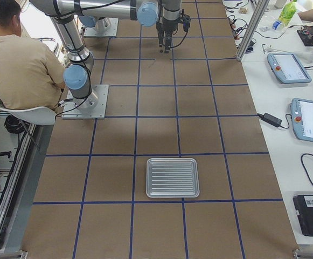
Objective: Place bearing gear from tray to pile
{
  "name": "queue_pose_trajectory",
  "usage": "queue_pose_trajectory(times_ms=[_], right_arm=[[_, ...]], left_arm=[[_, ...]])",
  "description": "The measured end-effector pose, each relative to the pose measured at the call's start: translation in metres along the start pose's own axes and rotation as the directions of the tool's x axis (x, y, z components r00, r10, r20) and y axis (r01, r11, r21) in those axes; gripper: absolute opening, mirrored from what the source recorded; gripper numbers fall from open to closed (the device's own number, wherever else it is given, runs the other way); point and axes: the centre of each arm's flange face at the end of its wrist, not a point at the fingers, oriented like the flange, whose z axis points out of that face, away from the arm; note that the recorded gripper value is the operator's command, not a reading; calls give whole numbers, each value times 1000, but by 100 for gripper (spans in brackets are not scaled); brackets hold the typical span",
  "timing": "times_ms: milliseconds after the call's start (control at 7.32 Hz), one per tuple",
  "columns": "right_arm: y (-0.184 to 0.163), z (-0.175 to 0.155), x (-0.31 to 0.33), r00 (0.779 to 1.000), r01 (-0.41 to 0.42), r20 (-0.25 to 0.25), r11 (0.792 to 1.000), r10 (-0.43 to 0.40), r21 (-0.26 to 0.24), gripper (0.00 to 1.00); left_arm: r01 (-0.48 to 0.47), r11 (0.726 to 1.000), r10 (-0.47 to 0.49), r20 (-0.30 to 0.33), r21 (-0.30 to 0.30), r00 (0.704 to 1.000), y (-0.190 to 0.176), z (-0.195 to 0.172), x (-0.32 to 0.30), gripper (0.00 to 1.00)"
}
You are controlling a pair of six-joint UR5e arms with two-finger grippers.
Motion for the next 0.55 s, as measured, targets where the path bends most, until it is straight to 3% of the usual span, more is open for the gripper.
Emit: queue_pose_trajectory(times_ms=[273,546], right_arm=[[4,-4,1,1000,0,-17,1000,1,5,100],[5,-4,1,1000,-2,-22,1000,2,6,100]], left_arm=[[17,1000,-17,-1,6,1000,-2,14,16,97],[18,1000,-18,-1,18,1000,-4,18,19,32]])
